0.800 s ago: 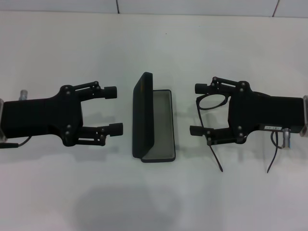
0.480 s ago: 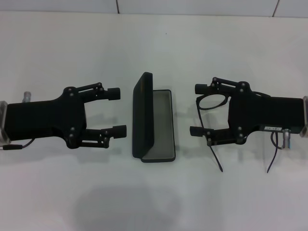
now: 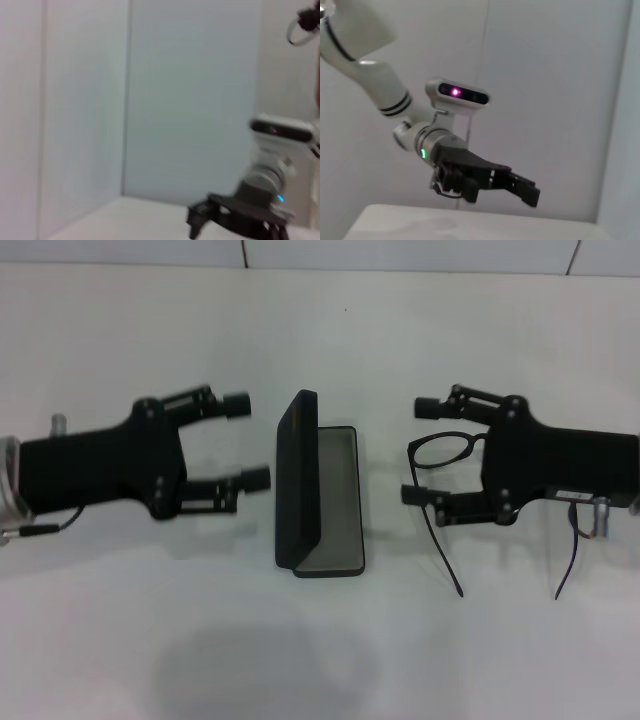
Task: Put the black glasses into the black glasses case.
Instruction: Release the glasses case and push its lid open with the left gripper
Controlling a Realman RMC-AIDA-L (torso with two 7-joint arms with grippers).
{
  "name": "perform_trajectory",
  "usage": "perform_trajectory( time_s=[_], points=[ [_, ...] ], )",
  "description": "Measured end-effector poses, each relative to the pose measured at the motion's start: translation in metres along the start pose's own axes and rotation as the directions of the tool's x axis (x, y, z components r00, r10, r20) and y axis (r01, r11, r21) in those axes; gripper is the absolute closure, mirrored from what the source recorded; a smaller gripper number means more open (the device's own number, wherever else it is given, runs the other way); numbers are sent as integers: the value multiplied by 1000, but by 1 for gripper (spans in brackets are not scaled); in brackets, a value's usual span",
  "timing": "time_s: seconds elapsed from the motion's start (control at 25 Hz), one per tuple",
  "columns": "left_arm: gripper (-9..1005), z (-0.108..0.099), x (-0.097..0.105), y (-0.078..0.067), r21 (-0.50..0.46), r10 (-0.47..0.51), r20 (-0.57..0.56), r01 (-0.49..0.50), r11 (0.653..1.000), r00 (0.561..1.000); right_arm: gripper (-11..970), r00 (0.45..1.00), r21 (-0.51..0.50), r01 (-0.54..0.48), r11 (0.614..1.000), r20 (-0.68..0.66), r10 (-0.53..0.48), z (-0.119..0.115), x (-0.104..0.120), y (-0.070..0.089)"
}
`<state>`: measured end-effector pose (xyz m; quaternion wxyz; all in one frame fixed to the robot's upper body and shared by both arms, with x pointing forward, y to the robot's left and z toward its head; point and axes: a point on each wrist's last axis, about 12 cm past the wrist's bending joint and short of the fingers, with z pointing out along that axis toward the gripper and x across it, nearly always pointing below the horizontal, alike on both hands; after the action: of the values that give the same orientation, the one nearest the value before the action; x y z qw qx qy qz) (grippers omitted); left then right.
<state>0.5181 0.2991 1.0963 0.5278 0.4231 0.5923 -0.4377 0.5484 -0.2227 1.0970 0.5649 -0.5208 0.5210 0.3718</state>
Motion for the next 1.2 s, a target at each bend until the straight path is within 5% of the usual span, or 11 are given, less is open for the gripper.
perform_trajectory(
  time_s=[0.2,0.44,0.68,0.96,1.2],
  points=[
    [105,4,-12,16,-79,-115,61,120,990,991,86,1000,79,21,997,11,-22,-13,2,-1],
    [106,22,-14,53,-260,-422,-115,383,886,899,85,1000,203,21,979,-10,-19,-30,9,-4],
    [106,39,-26,57,-280,-554,-208,494,823,806,85,1000,324,5,946,0,-6,-51,12,-8],
    [107,48,-46,54,-279,-629,-260,567,775,733,85,1000,344,11,939,-8,-8,-53,12,-11],
    [107,48,-42,55,-315,-673,-263,598,737,691,85,1000,343,16,939,-18,-11,-51,11,-14]
  ],
)
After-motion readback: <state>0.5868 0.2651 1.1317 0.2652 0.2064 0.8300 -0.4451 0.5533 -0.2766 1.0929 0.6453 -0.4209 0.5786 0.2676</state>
